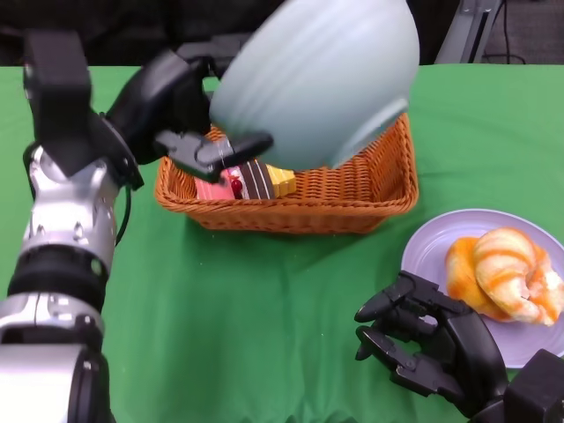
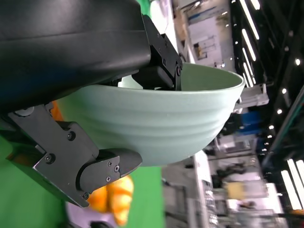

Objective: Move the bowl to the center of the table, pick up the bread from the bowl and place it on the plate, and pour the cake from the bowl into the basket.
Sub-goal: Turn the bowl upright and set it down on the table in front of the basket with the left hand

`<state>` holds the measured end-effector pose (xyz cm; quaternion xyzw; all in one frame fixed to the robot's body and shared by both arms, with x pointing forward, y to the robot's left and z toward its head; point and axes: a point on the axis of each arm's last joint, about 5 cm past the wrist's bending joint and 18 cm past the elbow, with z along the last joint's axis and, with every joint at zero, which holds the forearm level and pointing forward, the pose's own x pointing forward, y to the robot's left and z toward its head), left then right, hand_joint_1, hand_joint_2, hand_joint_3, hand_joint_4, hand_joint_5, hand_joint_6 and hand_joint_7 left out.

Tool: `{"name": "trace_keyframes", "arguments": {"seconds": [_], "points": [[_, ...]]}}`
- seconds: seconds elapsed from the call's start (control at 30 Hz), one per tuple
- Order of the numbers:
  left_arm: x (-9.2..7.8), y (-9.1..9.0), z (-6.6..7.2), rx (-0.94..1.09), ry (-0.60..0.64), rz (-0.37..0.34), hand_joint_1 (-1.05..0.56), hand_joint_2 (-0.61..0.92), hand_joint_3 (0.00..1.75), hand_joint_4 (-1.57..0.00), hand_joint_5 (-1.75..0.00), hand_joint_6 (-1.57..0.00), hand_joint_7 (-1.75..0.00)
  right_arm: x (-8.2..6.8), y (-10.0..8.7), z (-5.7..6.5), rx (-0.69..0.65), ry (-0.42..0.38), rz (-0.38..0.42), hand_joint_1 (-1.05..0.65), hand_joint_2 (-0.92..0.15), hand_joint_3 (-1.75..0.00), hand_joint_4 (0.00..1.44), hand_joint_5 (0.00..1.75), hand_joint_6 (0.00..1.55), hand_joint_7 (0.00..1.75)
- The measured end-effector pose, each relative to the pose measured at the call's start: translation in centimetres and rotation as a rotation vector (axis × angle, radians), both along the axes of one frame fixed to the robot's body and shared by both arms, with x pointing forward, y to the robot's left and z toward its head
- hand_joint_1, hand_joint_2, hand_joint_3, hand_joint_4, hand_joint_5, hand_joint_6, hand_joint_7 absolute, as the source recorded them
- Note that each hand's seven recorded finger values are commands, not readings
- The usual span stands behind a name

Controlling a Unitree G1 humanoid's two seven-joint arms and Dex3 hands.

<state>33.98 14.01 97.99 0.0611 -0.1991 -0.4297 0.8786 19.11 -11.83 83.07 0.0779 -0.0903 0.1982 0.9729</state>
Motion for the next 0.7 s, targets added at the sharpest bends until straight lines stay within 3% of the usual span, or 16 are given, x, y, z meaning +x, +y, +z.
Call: {"name": "trace_keyframes", "arguments": {"seconds": [0.3,0.53,0.7], "points": [[-1.8,0.0,-1.7,0.017,-0.249,0.129,-0.01,0.64,1.08,-0.66,-1.73,-0.69,-1.52,0.1,0.1,-0.1,0.022,-0.009,0.012,-0.11,-0.69,-0.67,0.69,1.46,0.64,1.26],[-3.0,-0.8,-2.8,0.031,-0.453,0.286,-0.02,0.53,1.27,-0.70,-1.74,-0.73,-1.55,0.2,0.0,0.0,0.002,0.007,-0.005,-0.13,-0.71,-0.62,0.69,1.44,0.65,1.23],[-3.3,-0.8,-3.3,0.096,-0.572,0.384,-0.05,0.52,1.28,-0.69,-1.75,-0.67,-1.59,0.2,0.0,0.0,0.002,0.008,-0.013,-0.09,-0.73,-0.61,0.67,1.45,0.64,1.21]]}}
